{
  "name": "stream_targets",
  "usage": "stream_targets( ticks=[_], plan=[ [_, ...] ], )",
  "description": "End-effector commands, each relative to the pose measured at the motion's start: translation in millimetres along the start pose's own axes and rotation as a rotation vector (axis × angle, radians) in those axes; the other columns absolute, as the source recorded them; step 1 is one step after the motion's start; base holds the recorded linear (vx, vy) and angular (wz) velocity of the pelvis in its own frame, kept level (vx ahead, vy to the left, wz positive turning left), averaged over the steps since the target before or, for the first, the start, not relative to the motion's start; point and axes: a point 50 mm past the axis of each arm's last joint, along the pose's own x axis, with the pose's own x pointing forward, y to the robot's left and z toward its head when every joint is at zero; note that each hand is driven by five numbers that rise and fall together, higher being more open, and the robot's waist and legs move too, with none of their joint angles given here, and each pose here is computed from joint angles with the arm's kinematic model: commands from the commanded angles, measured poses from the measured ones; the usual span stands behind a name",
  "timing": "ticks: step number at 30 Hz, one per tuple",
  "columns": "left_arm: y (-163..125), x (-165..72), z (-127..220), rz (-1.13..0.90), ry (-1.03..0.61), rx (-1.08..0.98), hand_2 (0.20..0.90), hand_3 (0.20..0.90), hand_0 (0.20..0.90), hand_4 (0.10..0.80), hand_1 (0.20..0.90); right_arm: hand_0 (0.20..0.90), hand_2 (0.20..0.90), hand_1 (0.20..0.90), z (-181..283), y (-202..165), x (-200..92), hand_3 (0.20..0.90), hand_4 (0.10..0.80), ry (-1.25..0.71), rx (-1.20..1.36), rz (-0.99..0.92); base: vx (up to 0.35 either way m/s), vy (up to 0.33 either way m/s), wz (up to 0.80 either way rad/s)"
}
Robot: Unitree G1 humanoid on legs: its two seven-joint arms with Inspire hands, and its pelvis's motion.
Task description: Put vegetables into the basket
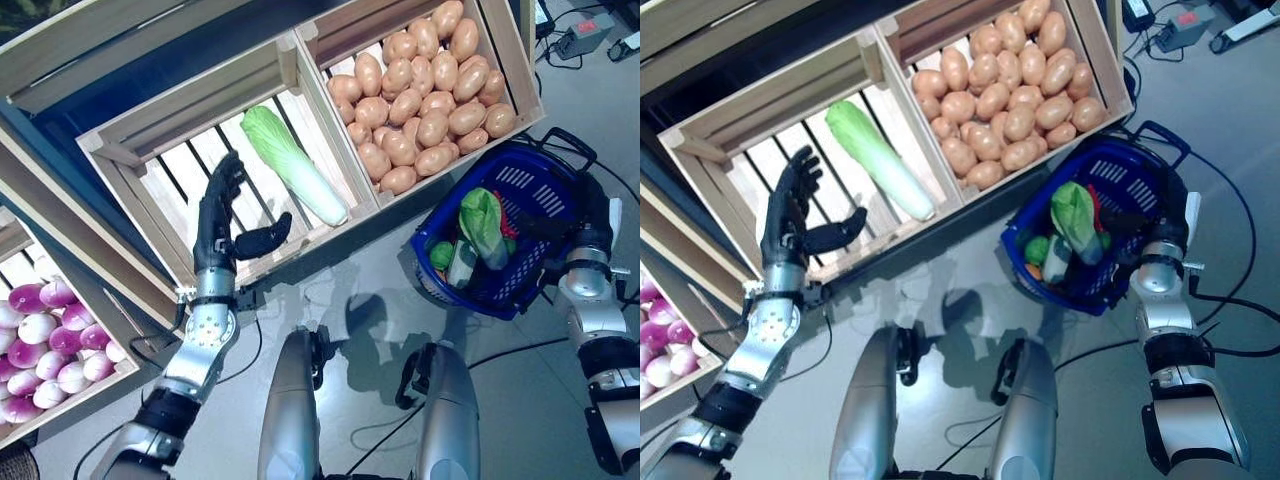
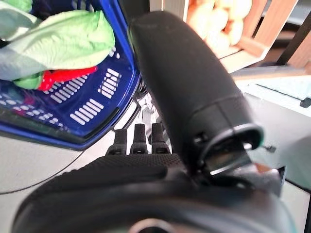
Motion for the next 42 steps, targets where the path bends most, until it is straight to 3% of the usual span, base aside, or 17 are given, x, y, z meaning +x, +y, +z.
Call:
stream_targets(
  ticks=[1, 4, 7, 11, 16, 24, 42],
  plan=[
    [40, 34, 22, 0.157, -0.157, 0.215, 0.9, 0.9, 0.9, 0.8, 0.9, 0.9, 0.9, 0.9, 18, 7, -2, 0.9, 0.8, -0.139, 0.0, 0.082, 0.031, 0.059, -0.26],
    [68, 48, 17, 0.219, -0.164, 0.511, 0.9, 0.9, 0.9, 0.8, 0.9, 0.9, 0.9, 0.9, 13, 12, -4, 0.9, 0.8, -0.111, 0.026, 0.135, 0.011, 0.058, -0.32],
    [83, 57, 12, 0.212, -0.172, 0.684, 0.9, 0.9, 0.9, 0.8, 0.9, 0.9, 0.9, 0.9, 7, 15, -5, 0.9, 0.8, -0.078, 0.032, 0.152, -0.022, 0.067, -0.14],
    [90, 62, 8, 0.074, -0.246, 1.03, 0.9, 0.9, 0.9, 0.8, 0.9, 0.9, 0.9, 0.9, -2, 8, -3, 0.9, 0.8, -0.03, 0.049, 0.157, -0.029, 0.048, -0.23],
    [95, 67, 7, -0.075, -0.283, 1.266, 0.9, 0.9, 0.9, 0.8, 0.9, 0.9, 0.9, 0.9, 6, 6, -2, 0.9, 0.8, -0.089, 0.079, 0.187, -0.019, 0.041, -0.15],
    [97, 67, -1, -0.235, -0.255, 1.387, 0.9, 0.9, 0.9, 0.8, 0.9, 0.9, 0.9, 0.9, 28, 28, -18, 0.9, 0.8, -0.225, 0.176, 0.304, -0.031, 0.042, -0.1],
    [93, 89, 16, -0.195, -0.325, 1.456, 0.9, 0.9, 0.9, 0.8, 0.9, 0.9, 0.9, 0.9, 39, 37, -21, 0.9, 0.8, -0.261, 0.273, 0.363, -0.037, 0.042, -0.03]
  ],
)
